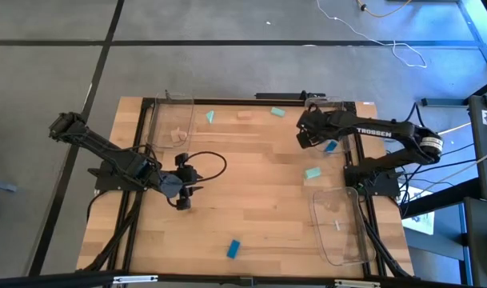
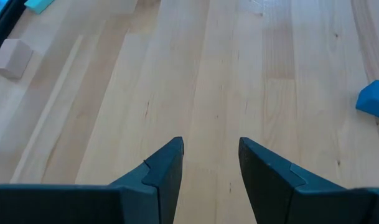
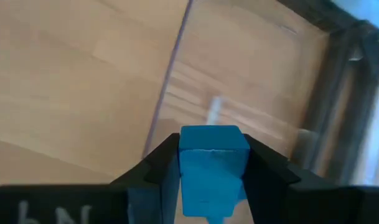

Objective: Sort & place blocks by color
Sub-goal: Put the bottom right blue block into the top right transparent bin, then adjust the top right transparent bin, then put the blue block into the top right transparent bin

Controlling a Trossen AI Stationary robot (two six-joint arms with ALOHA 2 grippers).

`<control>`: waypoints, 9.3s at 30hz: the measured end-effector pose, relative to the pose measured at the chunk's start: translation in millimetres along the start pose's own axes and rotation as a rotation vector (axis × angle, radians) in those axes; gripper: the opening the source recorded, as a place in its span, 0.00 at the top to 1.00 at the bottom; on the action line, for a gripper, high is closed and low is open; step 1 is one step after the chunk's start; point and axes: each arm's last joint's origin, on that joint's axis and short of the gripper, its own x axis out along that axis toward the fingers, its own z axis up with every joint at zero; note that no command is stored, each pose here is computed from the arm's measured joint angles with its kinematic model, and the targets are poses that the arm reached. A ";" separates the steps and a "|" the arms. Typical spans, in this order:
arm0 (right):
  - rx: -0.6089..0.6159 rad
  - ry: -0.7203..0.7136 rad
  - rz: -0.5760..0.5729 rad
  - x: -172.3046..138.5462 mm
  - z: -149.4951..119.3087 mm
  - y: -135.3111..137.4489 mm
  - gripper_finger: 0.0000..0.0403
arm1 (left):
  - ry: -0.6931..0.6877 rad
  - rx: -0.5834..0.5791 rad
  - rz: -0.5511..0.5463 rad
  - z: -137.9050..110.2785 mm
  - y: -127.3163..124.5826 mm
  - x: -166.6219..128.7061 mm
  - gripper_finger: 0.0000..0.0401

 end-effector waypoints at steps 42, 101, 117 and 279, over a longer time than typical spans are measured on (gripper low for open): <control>-0.312 -0.042 0.587 -11.6 13.5 30.5 0.60 | 0.015 -0.042 -0.015 -1.0 -0.3 0.0 0.63; -0.394 -0.239 0.064 24.8 -1.7 76.3 0.60 | 0.014 -0.068 -0.015 -0.9 -0.3 0.0 0.63; -0.363 -0.337 -0.142 23.9 1.5 70.0 0.60 | 0.014 -0.068 -0.014 -0.9 -0.3 -0.1 0.63; -1.767 -0.820 0.980 -149.1 -191.9 331.5 0.51 | -0.040 0.055 -0.361 -36.7 -94.2 -28.4 0.63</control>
